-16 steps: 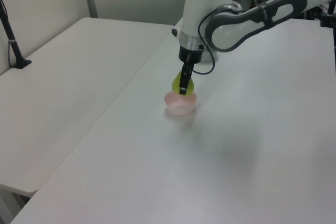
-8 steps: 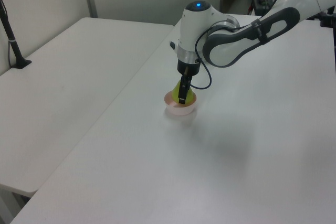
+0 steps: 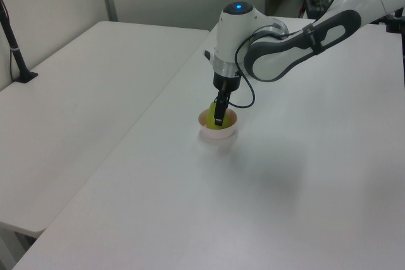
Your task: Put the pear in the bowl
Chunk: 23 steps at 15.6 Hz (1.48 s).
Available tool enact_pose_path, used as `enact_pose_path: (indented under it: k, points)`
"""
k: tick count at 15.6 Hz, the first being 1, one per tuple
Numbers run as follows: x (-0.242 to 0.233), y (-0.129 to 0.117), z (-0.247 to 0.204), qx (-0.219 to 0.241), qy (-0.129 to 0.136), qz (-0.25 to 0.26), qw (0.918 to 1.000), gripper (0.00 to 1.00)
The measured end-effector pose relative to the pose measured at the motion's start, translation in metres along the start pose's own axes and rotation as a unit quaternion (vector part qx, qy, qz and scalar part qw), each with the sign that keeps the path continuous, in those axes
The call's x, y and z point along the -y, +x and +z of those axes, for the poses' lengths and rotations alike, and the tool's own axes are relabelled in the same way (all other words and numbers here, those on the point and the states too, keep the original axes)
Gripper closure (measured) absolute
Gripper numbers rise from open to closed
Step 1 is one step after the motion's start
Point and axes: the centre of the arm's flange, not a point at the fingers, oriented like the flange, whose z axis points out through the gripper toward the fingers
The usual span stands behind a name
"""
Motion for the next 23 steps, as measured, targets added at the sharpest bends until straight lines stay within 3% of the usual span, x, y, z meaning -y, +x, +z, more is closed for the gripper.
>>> enact_pose_path:
  k: [6,8,15,18,23]
  points:
    - [-0.018,0.011,-0.068,-0.040,0.004,0.050,0.9980,0.00]
    - [-0.046,0.003,-0.096,-0.016,0.002,0.074,0.9971,0.00]
    - [-0.153,-0.048,-0.195,0.043,0.004,0.153,0.9873,0.00]
    - [-0.187,-0.071,-0.206,0.057,0.005,0.178,0.9824,0.00]
    - [-0.221,-0.109,-0.214,0.087,0.014,0.166,0.9821,0.00]
